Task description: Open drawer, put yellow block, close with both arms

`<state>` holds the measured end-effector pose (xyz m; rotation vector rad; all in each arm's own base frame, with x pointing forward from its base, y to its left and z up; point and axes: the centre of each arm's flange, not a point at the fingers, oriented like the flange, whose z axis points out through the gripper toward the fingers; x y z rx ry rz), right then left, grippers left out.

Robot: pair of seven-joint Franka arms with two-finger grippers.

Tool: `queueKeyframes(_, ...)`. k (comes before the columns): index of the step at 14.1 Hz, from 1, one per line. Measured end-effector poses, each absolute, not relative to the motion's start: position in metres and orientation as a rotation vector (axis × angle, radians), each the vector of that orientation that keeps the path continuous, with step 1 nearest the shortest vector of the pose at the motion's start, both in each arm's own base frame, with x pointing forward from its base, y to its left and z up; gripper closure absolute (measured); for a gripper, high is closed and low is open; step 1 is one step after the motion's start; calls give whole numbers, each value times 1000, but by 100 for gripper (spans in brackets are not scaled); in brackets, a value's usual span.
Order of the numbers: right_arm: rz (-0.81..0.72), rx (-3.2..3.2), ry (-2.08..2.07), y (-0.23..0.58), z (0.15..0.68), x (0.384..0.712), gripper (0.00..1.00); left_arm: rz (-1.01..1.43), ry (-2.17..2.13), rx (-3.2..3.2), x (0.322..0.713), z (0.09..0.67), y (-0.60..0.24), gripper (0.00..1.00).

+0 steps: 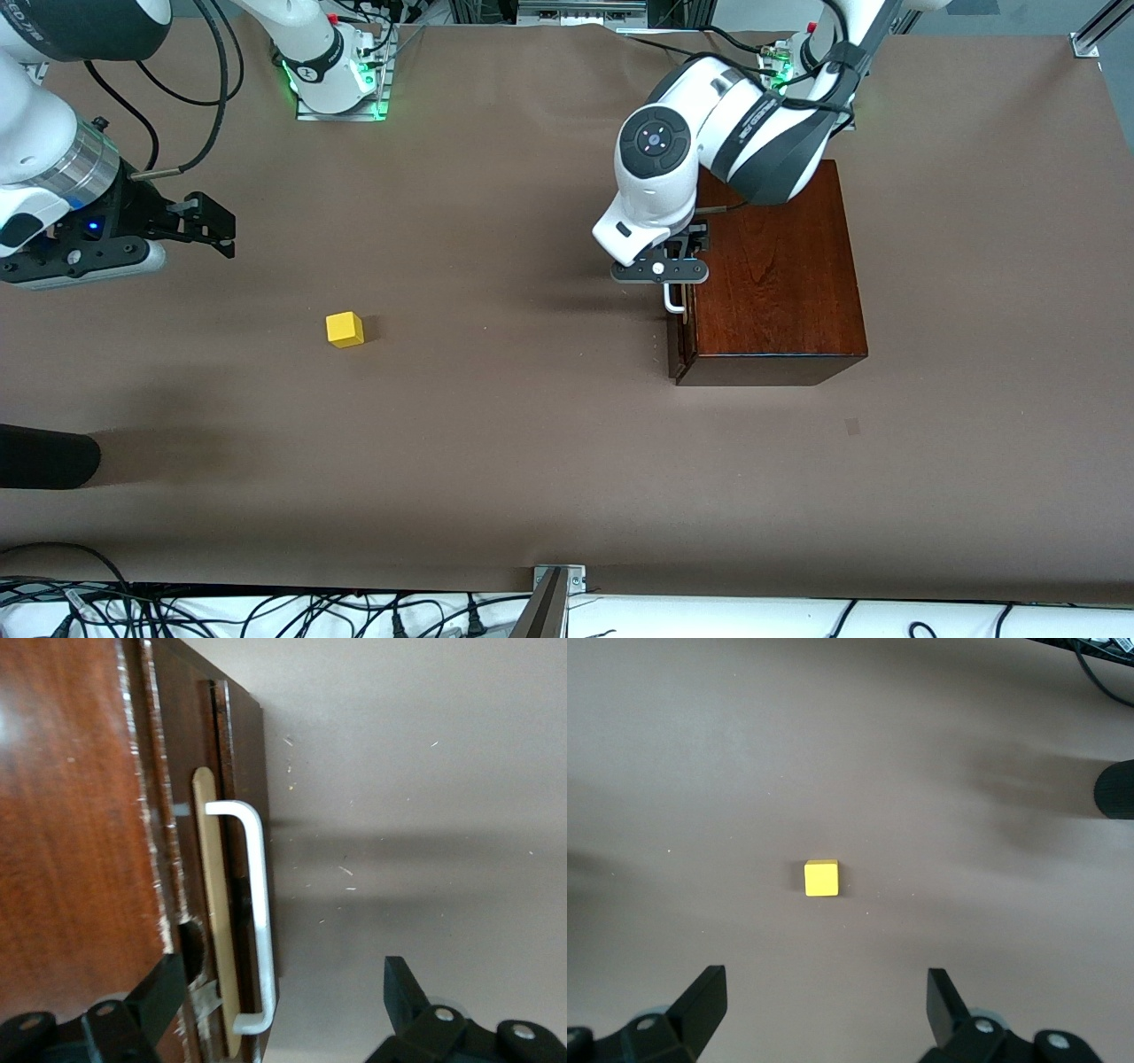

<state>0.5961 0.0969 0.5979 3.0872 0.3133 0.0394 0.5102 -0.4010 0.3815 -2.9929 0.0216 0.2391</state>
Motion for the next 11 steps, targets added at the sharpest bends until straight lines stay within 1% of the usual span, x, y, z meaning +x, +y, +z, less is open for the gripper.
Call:
queueKeyframes(3, 39, 3087, 313, 97, 598, 596, 0, 192, 18, -2972, 503, 352, -401, 0)
queueKeyframes(6, 39, 3087, 313, 97, 598, 596, 0, 163, 13, -2929, 487, 328, -409, 0)
queueKeyframes(11, 39, 3087, 316, 98, 598, 596, 0, 136, 4, -2883, 470, 310, -424, 0)
